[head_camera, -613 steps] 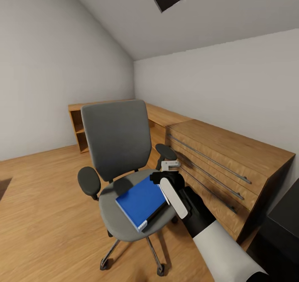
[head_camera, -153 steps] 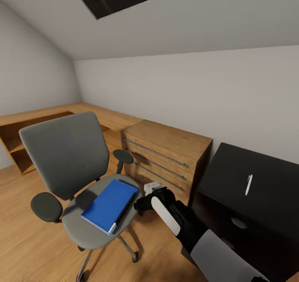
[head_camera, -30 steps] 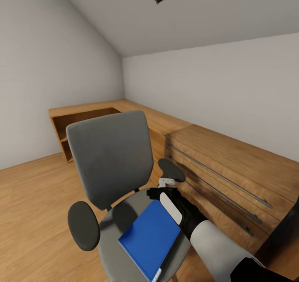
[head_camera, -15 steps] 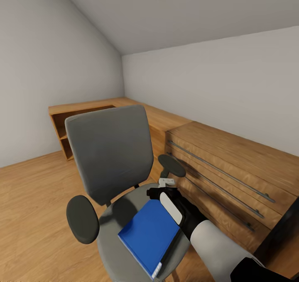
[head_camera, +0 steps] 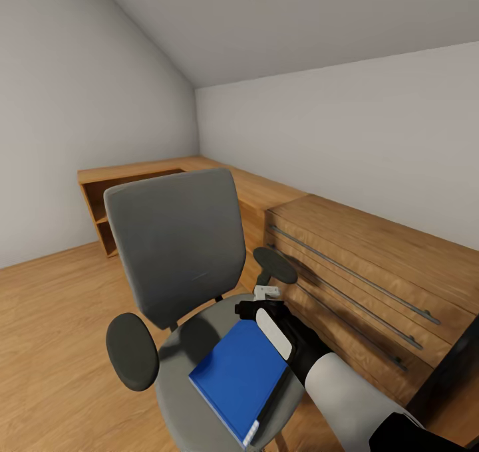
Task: In the bedroom, organize the workspace by keeping the computer under the desk, ensuring the monitor is on the desk, placing the keyboard on the desk next to the monitor, placing the mouse on the desk next to the keyboard, moving the folder from the swivel chair onto the desk next to the mouse, stacking the notebook on top of the folder with the pen on top of the notebook, and positioning the swivel chair next to the desk.
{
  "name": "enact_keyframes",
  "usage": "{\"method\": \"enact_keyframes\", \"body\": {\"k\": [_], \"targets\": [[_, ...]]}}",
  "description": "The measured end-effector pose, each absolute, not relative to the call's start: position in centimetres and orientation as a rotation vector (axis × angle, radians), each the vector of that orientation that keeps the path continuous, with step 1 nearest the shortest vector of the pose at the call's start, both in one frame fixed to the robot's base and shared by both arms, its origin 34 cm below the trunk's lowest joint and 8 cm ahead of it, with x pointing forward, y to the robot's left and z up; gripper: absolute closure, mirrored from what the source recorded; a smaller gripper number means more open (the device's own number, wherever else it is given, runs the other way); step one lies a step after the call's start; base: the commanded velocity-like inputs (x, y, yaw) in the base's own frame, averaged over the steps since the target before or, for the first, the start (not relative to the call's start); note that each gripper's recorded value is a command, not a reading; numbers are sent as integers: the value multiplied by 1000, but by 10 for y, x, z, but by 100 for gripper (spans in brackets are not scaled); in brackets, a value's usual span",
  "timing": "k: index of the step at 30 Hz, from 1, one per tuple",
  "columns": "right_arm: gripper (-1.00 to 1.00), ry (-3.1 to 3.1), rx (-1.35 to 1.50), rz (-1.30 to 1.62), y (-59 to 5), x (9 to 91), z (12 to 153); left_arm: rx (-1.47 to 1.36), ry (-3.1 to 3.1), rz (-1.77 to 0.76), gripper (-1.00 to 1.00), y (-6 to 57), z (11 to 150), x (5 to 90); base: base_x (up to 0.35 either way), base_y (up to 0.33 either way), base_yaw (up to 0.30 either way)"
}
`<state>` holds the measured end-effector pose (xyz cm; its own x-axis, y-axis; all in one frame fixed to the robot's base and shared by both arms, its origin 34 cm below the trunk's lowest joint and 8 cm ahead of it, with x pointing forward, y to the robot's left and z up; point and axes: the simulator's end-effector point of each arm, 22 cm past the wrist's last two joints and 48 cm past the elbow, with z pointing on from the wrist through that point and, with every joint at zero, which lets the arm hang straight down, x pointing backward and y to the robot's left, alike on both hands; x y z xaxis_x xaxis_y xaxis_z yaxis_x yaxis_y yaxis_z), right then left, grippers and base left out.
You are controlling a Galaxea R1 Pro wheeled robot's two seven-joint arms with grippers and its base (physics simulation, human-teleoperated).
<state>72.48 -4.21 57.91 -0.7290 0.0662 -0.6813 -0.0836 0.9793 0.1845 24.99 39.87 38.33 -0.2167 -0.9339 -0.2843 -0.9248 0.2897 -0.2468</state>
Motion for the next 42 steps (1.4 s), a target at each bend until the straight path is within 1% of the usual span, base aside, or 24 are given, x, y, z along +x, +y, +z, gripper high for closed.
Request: {"method": "enact_keyframes", "body": {"k": [34,42], "targets": [[-100,2372,-12,258,-43,721,559,-1676,2170,-45,-100,400,366,251,0,0,0],[-100,2366,24,155,-61,732,569,-1671,2167,-52,-100,400,367,253,0,0,0]]}}
